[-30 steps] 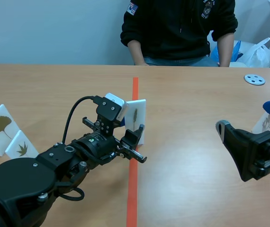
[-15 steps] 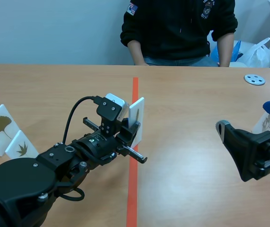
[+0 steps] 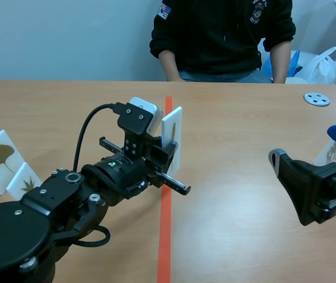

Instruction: Sort the leaf by its shape. The table is split by an orange tape line. A compound leaf with several leaflets goes to the left side, a simple leaf with one blade goes to the right side. Return to the home posture when a red brick is placed on the table.

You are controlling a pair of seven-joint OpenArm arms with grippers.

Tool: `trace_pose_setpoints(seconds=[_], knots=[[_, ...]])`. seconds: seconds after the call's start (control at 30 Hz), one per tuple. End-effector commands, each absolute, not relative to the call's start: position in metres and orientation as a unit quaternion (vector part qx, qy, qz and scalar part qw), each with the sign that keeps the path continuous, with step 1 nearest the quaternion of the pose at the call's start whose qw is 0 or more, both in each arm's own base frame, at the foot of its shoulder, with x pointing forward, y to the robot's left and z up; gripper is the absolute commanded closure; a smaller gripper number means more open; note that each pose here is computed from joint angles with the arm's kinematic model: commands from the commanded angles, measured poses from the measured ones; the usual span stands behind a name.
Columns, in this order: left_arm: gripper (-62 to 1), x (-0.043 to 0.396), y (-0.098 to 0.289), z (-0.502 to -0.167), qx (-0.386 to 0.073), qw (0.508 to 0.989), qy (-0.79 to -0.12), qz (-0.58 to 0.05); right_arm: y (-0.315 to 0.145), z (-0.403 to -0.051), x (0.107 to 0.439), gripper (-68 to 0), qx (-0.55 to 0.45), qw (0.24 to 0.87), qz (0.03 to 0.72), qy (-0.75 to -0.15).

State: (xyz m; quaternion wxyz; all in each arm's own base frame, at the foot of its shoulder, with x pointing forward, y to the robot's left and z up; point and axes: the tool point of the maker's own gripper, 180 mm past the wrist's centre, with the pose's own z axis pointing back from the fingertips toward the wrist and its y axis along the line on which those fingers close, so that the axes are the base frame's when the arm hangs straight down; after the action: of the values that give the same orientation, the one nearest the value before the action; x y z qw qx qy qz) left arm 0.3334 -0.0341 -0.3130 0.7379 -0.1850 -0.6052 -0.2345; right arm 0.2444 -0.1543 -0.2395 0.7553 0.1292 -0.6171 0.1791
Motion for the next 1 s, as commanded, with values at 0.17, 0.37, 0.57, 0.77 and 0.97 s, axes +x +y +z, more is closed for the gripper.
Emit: trace_pose_setpoints(seconds=[0.17,0.37,0.57,0.77,0.97], knots=[[-7.0,0.311,-0.023,-0.277,-0.199,0.731,-0.622,-0.199,-0.154,-0.231,0.249,-67.9,0.131,0.744,0.177,-0.631],[-7.0,0.290,0.018,-0.258,-0.165,0.733,-0.636,-0.175,-0.154,-0.231,0.249,-67.9,0.131,0.744,0.177,-0.631],[-7.0,0.272,0.082,-0.252,-0.107,0.755,-0.636,-0.118,-0.154,-0.231,0.249,-67.9,0.131,0.744,0.177,-0.631],[-7.0,0.259,0.149,-0.227,-0.056,0.755,-0.651,-0.045,-0.154,-0.231,0.249,-67.9,0.131,0.744,0.177,-0.631],[-7.0,0.258,0.218,-0.205,0.021,0.741,-0.671,0.012,-0.154,-0.231,0.249,-67.9,0.131,0.744,0.177,-0.631]])
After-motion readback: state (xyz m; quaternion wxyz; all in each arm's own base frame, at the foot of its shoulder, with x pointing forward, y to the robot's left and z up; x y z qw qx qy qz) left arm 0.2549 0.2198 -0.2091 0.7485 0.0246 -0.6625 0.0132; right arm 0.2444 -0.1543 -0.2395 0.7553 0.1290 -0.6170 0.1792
